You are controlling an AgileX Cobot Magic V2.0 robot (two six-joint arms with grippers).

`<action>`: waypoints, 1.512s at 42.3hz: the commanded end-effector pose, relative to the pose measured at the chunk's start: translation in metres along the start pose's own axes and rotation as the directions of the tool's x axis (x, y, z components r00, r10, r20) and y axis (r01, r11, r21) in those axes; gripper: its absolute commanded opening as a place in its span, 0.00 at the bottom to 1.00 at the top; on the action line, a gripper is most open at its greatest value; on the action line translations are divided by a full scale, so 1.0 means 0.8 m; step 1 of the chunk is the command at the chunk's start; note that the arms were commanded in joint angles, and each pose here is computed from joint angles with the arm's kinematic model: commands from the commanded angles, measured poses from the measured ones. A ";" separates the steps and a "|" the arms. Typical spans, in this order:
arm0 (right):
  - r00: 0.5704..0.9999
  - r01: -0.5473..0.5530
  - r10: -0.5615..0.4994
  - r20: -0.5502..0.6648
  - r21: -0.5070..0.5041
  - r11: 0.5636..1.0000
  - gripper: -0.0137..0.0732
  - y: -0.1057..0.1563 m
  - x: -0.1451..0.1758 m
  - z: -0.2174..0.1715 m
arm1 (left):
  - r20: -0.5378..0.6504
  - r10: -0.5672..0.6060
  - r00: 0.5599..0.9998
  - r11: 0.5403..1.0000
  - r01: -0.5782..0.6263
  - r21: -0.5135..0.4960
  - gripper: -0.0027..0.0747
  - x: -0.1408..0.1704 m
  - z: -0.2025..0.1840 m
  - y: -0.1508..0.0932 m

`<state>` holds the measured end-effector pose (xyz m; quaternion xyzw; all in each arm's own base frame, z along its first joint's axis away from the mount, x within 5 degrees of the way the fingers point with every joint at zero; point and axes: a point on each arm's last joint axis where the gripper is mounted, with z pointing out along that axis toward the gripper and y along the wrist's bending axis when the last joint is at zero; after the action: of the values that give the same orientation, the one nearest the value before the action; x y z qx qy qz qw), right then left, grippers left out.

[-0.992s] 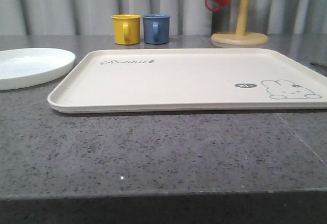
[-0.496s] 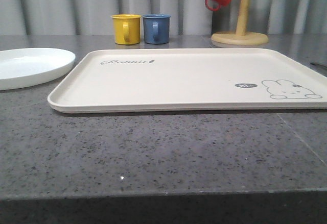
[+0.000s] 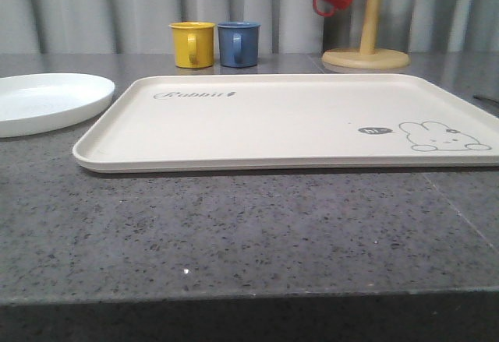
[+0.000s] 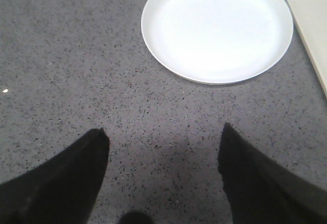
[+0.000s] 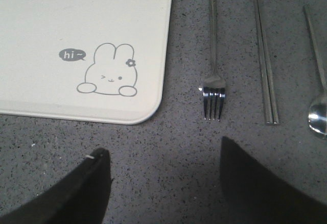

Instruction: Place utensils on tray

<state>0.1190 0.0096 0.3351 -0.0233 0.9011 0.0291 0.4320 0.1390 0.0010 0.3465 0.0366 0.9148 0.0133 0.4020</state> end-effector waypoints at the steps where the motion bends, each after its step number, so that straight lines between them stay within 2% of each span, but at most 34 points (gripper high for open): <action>1: 0.995 0.002 -0.003 0.095 0.012 1.000 0.72 -0.001 -0.018 -0.008 | 0.017 -0.009 1.000 1.000 0.009 0.013 0.63 -0.030 0.017 0.001; 13: 0.995 0.002 -0.003 0.095 0.012 1.000 0.72 -0.001 -0.018 -0.008 | -0.073 -0.031 0.997 0.999 0.033 0.017 0.63 -0.066 0.076 0.010; 22: 0.995 0.002 -0.003 0.095 0.012 1.000 0.72 -0.001 -0.018 -0.008 | -0.119 -0.140 0.983 0.989 0.145 0.029 0.63 -0.082 0.126 0.038; 27: 0.995 0.002 -0.003 0.095 0.012 1.000 0.72 -0.001 -0.018 -0.008 | -0.149 -0.231 0.962 0.964 0.246 0.098 0.63 -0.089 0.167 0.054; 40: 0.995 0.002 -0.003 0.095 0.012 1.000 0.72 -0.001 -0.018 -0.008 | -0.180 -0.317 0.931 0.929 0.343 0.142 0.63 -0.101 0.224 0.057; 48: 0.995 0.002 -0.003 0.095 0.012 1.000 0.72 -0.001 -0.018 -0.008 | -0.207 -0.318 0.925 0.925 0.351 0.146 0.62 -0.105 0.244 0.060; 53: 0.995 0.002 -0.003 0.095 0.012 1.000 0.72 -0.001 -0.018 -0.008 | -0.223 -0.300 0.928 0.929 0.337 0.152 0.54 -0.104 0.249 0.060; 64: 0.995 0.002 -0.003 0.095 0.012 1.000 0.72 -0.001 -0.018 -0.008 | -0.242 -0.294 0.925 0.929 0.336 0.156 0.24 -0.101 0.252 0.059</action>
<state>0.1190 0.0096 0.3351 -0.0233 0.9011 0.0291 0.4320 0.3432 0.0433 0.2492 -0.0739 0.9559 -0.1316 0.2519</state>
